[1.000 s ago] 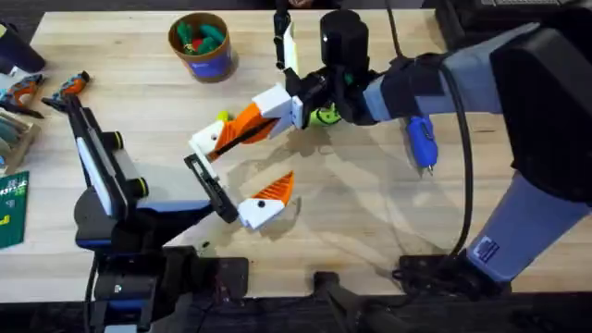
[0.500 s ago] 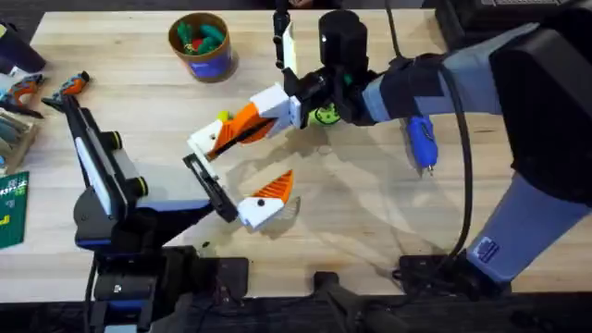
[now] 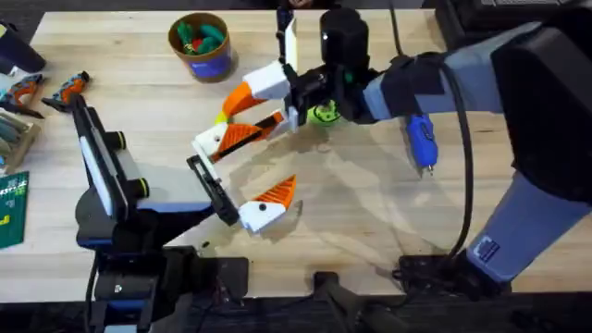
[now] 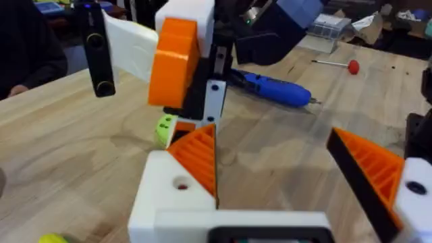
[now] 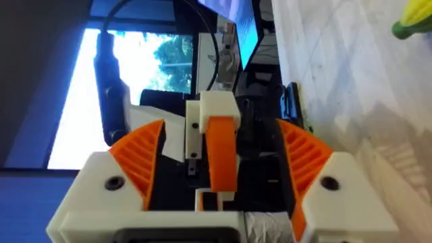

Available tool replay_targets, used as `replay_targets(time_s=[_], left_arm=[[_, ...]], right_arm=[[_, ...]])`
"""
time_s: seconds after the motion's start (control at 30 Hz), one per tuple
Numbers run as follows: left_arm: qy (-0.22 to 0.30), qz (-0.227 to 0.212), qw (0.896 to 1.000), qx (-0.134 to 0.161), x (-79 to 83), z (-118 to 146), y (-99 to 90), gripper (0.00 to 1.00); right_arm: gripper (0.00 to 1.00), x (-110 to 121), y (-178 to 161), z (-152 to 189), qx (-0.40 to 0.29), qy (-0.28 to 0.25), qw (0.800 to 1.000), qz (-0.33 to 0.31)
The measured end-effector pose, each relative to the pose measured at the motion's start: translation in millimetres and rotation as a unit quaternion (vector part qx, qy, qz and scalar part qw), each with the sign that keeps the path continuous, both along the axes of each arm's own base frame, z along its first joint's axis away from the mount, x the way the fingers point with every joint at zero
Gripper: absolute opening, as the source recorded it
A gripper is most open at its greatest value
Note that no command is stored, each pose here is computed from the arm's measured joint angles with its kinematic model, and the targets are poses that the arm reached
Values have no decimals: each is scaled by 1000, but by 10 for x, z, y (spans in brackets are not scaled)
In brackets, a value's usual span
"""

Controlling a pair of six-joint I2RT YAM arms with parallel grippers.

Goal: Pick up the gripper from the table and insert it into the empty holder that is missing its gripper. Then pick up a screw, insert it into the mounting hole, and use the screwdriver to tighten it. Finally, clean up the table by picking up the vegetable and placing it into the bucket.

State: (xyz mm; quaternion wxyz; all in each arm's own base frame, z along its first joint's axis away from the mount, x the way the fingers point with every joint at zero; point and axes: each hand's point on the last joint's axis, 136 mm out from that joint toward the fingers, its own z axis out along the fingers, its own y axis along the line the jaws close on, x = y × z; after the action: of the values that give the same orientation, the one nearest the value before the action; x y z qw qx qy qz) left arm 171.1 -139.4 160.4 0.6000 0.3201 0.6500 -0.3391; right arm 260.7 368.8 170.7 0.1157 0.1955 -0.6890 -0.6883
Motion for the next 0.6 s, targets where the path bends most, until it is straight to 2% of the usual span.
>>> replay_targets(time_s=[0.2, 0.33, 0.43, 0.6], left_arm=[[0, 0, 1000, 0, 0, 0, 0, 986], [0, 0, 1000, 0, 0, 0, 0, 986], [0, 0, 1000, 0, 0, 0, 0, 986], [0, 0, 1000, 0, 0, 0, 0, 986]], right_arm=[[847, 212, -252, 207, -1, -10, 999, -43], [848, 290, -559, 352, -51, 4, 993, -111], [848, 313, -868, 370, -112, -22, 977, -180], [850, 214, -1342, 458, -216, -122, 934, -257]])
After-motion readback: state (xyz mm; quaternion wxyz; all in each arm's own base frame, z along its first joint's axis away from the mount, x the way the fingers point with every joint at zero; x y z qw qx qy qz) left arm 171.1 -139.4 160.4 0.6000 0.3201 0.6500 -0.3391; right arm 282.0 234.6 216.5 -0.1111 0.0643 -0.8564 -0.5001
